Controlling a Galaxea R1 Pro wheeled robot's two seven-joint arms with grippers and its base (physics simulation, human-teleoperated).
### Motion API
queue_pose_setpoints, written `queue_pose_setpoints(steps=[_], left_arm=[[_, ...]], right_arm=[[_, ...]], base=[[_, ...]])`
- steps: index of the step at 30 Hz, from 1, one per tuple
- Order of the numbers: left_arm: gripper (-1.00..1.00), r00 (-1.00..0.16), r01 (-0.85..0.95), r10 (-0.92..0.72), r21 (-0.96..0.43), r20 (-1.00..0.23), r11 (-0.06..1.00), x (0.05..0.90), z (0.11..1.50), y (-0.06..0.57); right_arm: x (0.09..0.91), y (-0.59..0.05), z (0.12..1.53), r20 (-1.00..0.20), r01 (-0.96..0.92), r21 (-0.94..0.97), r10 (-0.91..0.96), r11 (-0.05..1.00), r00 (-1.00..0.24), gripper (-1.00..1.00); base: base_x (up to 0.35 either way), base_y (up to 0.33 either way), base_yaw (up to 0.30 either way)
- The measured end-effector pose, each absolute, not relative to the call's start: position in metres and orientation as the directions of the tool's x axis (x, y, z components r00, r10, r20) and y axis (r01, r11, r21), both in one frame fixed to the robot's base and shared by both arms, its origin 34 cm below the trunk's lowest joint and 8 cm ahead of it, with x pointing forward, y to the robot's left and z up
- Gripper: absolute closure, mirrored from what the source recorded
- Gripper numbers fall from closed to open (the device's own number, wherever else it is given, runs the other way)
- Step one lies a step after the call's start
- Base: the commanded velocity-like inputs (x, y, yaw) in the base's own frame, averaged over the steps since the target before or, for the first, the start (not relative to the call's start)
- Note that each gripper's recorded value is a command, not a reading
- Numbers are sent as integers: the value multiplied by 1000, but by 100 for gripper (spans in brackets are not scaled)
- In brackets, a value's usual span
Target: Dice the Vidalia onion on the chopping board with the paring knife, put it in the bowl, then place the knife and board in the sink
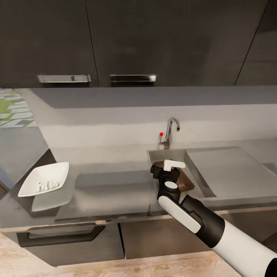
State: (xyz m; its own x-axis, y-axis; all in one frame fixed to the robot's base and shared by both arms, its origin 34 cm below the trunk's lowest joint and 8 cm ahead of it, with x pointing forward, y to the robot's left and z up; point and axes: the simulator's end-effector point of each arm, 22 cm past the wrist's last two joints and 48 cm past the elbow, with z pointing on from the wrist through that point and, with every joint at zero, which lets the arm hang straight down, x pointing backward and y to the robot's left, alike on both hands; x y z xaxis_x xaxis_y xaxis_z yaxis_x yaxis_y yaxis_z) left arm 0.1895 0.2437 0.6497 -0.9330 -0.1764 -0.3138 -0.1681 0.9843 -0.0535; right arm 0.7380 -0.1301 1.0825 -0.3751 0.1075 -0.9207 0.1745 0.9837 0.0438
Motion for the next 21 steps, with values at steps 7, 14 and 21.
queue_pose_setpoints(steps=[7, 14, 21], left_arm=[[-100, -933, -168, -176, -53, -313, 984, 189, 650, 244], [-100, -934, -167, -175, -53, -313, 985, 189, 650, 244], [-100, -934, -167, -175, -53, -312, 985, 189, 649, 244]], right_arm=[[732, -119, 1076, -921, 143, 22, 76, 989, -383, -100], [728, -112, 1075, -927, 135, 44, 91, 990, -363, -100], [725, -108, 1071, -928, 121, 32, 75, 992, -366, -100]], base=[[-344, 0, 0], [-344, 0, 0], [-344, 0, 0]])
